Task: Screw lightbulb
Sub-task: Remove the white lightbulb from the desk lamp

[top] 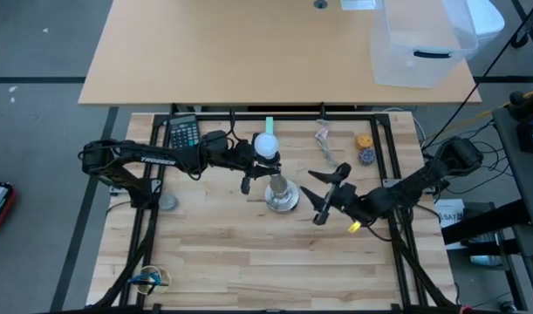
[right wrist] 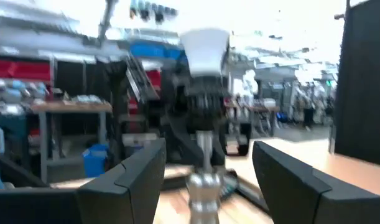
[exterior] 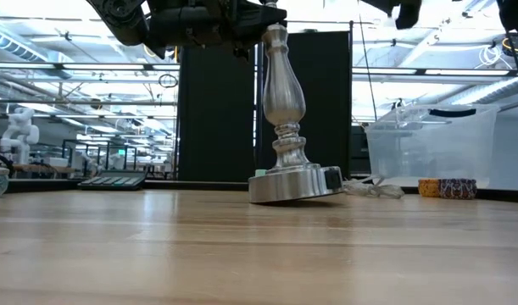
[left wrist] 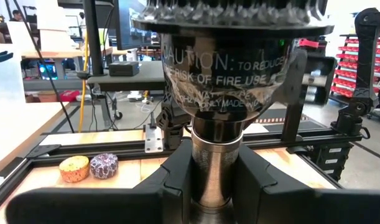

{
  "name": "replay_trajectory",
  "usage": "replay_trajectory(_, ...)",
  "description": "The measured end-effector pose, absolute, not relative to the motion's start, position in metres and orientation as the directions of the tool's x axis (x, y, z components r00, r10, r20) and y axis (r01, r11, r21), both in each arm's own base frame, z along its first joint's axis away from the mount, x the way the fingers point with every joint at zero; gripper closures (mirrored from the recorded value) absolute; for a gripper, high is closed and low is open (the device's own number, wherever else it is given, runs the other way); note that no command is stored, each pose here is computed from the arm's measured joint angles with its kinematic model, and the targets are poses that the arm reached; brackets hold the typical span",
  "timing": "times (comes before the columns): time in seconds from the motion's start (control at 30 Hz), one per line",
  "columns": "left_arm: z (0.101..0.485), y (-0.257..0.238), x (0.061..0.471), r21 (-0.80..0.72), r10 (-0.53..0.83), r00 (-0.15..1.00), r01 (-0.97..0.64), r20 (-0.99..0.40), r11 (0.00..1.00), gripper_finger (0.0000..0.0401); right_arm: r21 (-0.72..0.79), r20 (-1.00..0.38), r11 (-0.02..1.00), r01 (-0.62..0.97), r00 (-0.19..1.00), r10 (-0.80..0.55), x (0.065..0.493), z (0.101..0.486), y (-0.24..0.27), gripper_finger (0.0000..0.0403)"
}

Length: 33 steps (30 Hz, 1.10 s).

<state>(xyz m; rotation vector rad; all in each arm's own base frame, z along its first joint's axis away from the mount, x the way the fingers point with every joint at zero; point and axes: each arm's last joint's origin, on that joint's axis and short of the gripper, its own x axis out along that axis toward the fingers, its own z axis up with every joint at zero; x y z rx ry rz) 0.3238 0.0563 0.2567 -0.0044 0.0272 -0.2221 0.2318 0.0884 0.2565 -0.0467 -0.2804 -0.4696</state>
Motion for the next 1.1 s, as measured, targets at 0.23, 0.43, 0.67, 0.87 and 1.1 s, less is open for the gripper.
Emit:
replay_trajectory(0.23,0.257,0.057,0.324,-0.013,-0.200,0.979,0.199,-0.028,0.980,0.0327,0.020,0.380,0.892,0.451,0.822,-0.425,0.230,0.274,0.088,0.0177)
replay_trajectory(0.43,0.257,0.057,0.324,-0.013,-0.197,0.980,0.196,-0.028,0.980,0.0327,-0.043,0.415,0.866,0.498,0.798,-0.438,0.236,0.297,0.090,0.0177)
replay_trajectory(0.67,0.256,0.058,0.324,-0.012,-0.169,0.985,0.169,-0.029,0.986,0.0327,-0.070,0.384,0.831,0.552,0.784,-0.488,0.245,0.315,0.093,0.0177)
replay_trajectory(0.87,0.257,0.058,0.324,-0.006,-0.167,0.985,0.167,-0.029,0.986,0.0327,-0.056,0.321,0.814,0.578,0.783,-0.533,0.252,0.314,0.088,0.0170)
replay_trajectory(1.1,0.256,0.058,0.324,-0.004,-0.167,0.986,0.167,-0.029,0.986,0.0327,-0.019,0.285,0.819,0.573,0.788,-0.545,0.258,0.309,0.083,0.0141)
